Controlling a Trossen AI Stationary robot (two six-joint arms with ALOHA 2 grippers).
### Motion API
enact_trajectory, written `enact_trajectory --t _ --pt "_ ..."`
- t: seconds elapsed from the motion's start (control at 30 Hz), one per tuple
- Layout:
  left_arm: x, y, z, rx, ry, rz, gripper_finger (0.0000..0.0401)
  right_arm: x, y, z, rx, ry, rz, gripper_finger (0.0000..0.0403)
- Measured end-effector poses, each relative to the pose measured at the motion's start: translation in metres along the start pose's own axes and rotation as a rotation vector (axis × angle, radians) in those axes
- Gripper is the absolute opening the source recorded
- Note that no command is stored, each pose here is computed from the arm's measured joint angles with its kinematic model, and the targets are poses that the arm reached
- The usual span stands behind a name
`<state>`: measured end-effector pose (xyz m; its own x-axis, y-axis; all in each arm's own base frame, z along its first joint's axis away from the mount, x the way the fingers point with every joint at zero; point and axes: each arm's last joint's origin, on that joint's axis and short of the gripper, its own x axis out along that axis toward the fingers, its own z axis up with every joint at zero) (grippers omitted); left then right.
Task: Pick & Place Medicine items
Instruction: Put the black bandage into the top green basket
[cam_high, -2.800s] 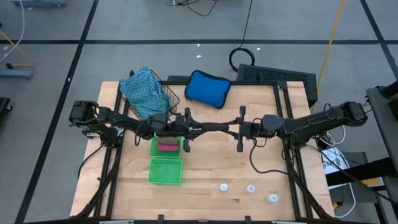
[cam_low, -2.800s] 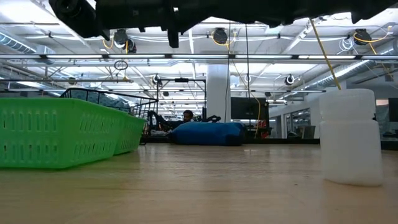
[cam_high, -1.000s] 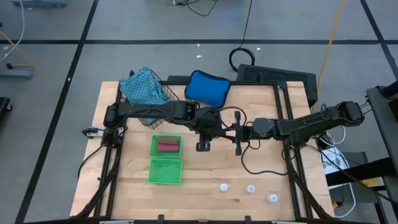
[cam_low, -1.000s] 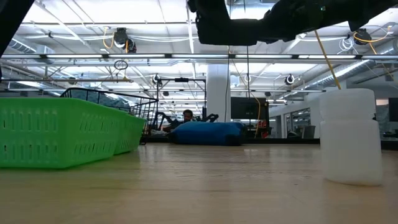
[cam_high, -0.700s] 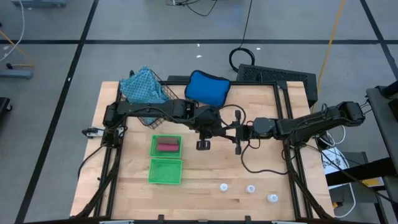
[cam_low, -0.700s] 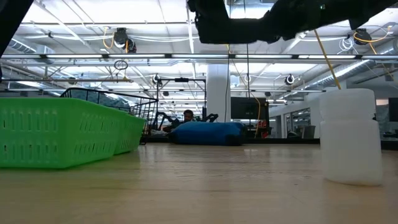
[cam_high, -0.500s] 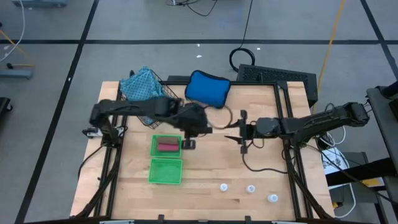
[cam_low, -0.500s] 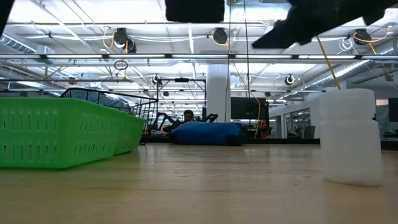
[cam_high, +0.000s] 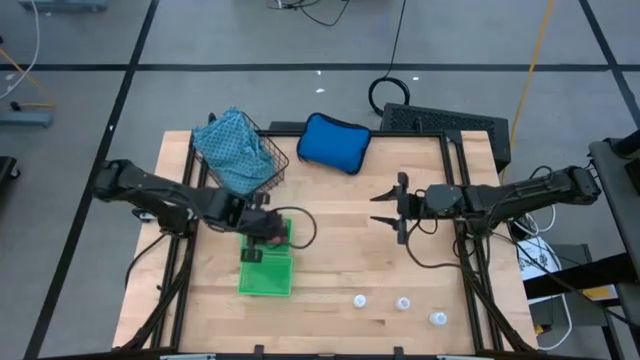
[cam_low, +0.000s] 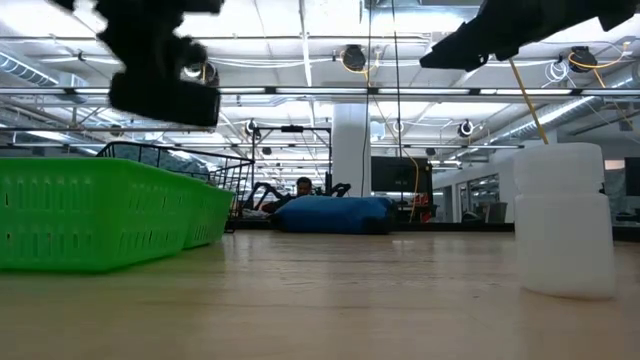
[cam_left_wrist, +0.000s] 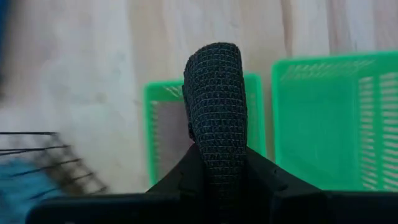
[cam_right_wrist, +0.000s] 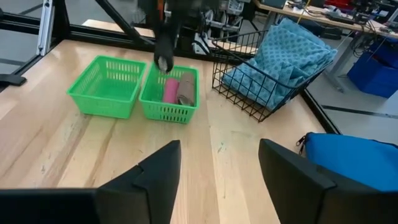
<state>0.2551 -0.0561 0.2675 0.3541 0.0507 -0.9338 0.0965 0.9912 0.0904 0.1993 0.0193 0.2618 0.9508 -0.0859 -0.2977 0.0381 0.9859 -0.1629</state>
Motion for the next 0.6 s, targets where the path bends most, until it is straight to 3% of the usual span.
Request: enact_trajectory --t 0.27,0.6 --pt "0.052 -0.004 -0.025 -0.017 -0.007 -0.067 0.0065 0.003 0.001 -0.001 -0.007 0.008 0.000 0.0199" --pt "0.064 -0.004 -0.034 -0.038 -0.007 -0.146 0.0069 0.003 0.001 -0.001 -0.007 0.006 0.000 0.0199"
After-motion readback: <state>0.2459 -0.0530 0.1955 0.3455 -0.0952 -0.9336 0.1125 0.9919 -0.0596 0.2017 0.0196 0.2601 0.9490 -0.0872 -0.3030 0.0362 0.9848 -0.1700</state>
